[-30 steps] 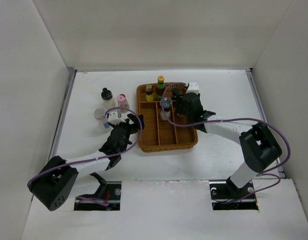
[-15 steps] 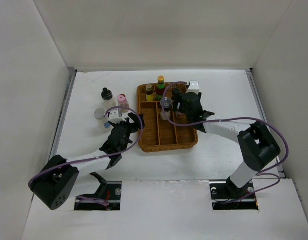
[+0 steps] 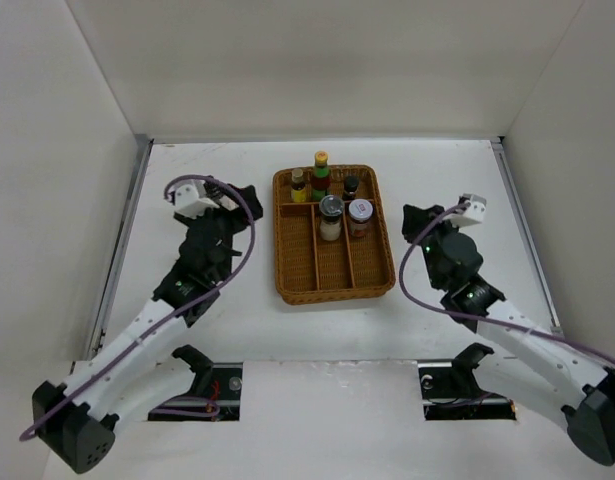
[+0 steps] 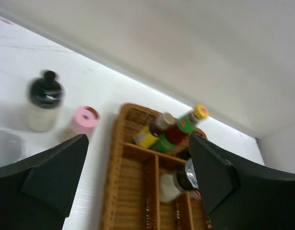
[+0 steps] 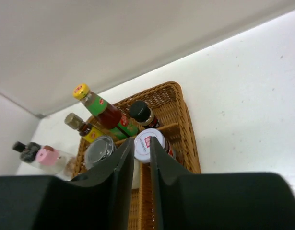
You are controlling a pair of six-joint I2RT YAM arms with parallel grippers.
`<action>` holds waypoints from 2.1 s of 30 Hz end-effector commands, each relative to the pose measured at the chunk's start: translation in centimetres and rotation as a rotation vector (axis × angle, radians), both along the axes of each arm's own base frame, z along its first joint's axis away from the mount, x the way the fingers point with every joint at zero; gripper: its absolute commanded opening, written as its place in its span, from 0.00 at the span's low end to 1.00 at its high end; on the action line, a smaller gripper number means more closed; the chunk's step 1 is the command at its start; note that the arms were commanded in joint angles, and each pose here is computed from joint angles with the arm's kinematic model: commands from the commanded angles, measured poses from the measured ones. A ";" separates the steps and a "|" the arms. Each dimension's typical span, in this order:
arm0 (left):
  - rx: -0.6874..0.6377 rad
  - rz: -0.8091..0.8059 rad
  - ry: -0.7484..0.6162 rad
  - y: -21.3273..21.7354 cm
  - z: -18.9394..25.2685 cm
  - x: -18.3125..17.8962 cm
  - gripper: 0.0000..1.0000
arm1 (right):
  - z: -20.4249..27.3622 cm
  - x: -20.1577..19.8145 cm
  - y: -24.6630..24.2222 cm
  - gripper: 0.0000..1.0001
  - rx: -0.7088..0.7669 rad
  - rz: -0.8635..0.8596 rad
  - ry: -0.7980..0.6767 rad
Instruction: Organize the condiment bottles
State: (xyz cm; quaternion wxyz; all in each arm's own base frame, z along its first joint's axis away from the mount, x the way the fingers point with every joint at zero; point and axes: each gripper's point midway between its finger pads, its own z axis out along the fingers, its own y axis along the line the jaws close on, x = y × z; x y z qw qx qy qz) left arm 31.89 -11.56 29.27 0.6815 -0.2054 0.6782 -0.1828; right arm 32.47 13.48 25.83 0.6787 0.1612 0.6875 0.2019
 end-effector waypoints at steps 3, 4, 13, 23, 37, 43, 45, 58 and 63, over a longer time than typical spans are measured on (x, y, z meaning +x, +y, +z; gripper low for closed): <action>0.171 0.240 0.202 7.5 -2.0 -2.7 0.90 | -3.1 -1.8 0.6 0.28 0.079 0.050 0.050; 0.192 0.271 0.235 8.5 -2.5 -2.7 0.92 | -3.5 -1.8 0.9 0.35 0.083 0.058 0.056; 0.232 0.306 0.445 11.0 -9.5 0.4 0.95 | -3.9 -2.9 2.8 0.75 0.132 0.141 0.020; 0.252 0.360 0.508 12.2 -12.9 2.9 0.80 | -4.0 -2.7 2.9 0.77 0.116 0.144 0.024; 0.159 0.138 0.175 4.9 1.4 -1.2 0.44 | -4.6 -2.5 2.8 0.77 0.104 0.131 0.035; 0.177 -0.061 0.154 -4.9 0.5 1.5 0.45 | -5.0 -2.3 2.7 0.77 0.097 0.122 0.040; 0.186 -0.097 0.140 -7.0 0.2 3.0 0.45 | -5.0 -2.1 2.7 0.77 0.086 0.117 0.042; 0.281 -0.127 0.220 -11.1 -7.3 9.0 0.46 | -5.4 -2.0 2.8 0.77 0.072 0.118 0.045; 0.285 -0.127 0.181 -11.7 -7.4 9.0 0.49 | -5.6 -1.9 3.2 0.77 0.062 0.121 0.052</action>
